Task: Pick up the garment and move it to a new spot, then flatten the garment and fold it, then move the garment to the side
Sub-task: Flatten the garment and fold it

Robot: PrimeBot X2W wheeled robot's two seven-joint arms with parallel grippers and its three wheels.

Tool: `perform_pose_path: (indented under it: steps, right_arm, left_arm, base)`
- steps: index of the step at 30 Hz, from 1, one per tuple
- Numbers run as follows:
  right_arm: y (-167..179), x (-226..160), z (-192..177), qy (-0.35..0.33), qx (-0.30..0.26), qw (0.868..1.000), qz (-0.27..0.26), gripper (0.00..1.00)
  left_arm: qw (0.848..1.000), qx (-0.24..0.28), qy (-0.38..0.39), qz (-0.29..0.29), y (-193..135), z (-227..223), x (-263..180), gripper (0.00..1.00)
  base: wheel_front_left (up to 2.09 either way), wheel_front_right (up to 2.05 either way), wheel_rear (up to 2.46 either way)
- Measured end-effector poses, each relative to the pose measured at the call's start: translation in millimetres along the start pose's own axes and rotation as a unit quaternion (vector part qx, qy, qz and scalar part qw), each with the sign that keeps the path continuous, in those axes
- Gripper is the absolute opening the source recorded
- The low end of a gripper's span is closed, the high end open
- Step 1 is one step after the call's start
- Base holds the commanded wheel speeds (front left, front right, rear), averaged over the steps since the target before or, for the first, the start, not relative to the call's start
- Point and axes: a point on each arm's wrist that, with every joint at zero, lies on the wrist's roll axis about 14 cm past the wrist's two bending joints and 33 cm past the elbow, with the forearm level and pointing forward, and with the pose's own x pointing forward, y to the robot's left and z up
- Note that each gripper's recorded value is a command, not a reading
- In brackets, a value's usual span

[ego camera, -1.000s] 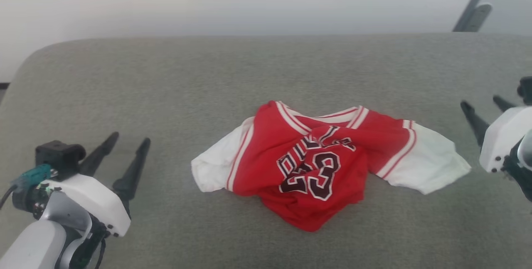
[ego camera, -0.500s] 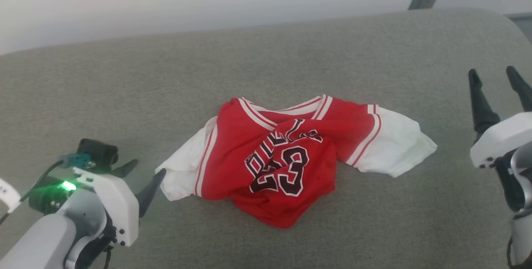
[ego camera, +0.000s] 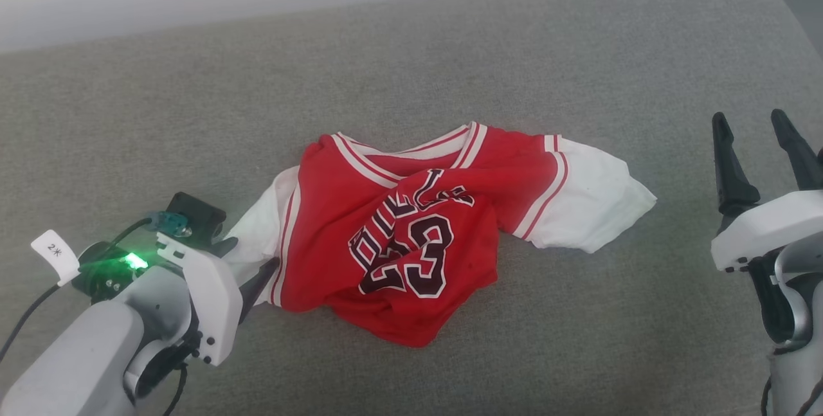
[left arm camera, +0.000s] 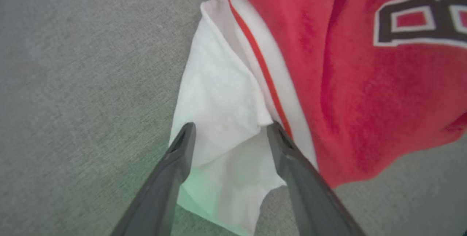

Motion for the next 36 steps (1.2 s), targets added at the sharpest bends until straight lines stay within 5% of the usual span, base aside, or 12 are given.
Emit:
perform_pose_path:
  steps: [3, 4, 5, 8, 19, 27, 29, 36]
  right_arm:
    - [-1.7, 0.2, -1.2, 0.001, -0.003, 1.0, -0.003, 1.0]
    - [-2.1, 0.3, -1.3, -0.001, -0.002, 1.0, -0.005, 1.0]
    - [-2.5, 0.5, -2.0, -0.001, -0.002, 1.0, -0.006, 1.0]
    - [-4.5, 0.9, -2.2, -0.004, -0.005, 1.0, -0.011, 1.0]
    - [-1.8, 4.5, -3.0, -0.009, -0.004, 1.0, -0.014, 1.0]
    - [0.5, 6.7, -5.3, -0.007, -0.002, 1.0, -0.012, 1.0]
    - [2.4, 7.8, -7.3, -0.004, -0.002, 1.0, -0.01, 1.0]
    - [8.1, 10.6, -9.7, -0.002, -0.001, 1.0, -0.003, 1.0]
  left_arm:
    - [1.0, 0.0, 0.005, -0.003, -0.5, -1.9, 4.8, 0.96]
    - [1.0, 0.001, 0.007, -0.004, -0.6, -2.3, 6.7, 0.62]
    - [1.0, 0.003, 0.007, -0.004, -0.7, -2.2, 8.4, 0.4]
    - [1.0, 0.003, 0.002, -0.005, -0.5, 1.4, 12.0, 0.0]
    - [0.999, -0.026, -0.046, 0.011, 10.5, 23.2, 4.6, 0.0]
    - [0.992, -0.065, -0.072, 0.086, 58.4, 27.3, -15.6, 0.0]
    - [0.989, -0.078, -0.064, 0.109, 73.5, 18.8, -19.3, 0.13]
    - [0.983, -0.117, -0.033, 0.138, 91.2, -8.9, -19.9, 0.2]
  base:
    - [0.0, 0.0, 0.0]
    - [0.0, 0.0, 0.0]
    - [0.0, 0.0, 0.0]
    - [0.0, 0.0, 0.0]
    - [0.0, 0.0, 0.0]
    - [0.0, 0.0, 0.0]
    - [0.0, 0.0, 0.0]
    - [0.0, 0.0, 0.0]
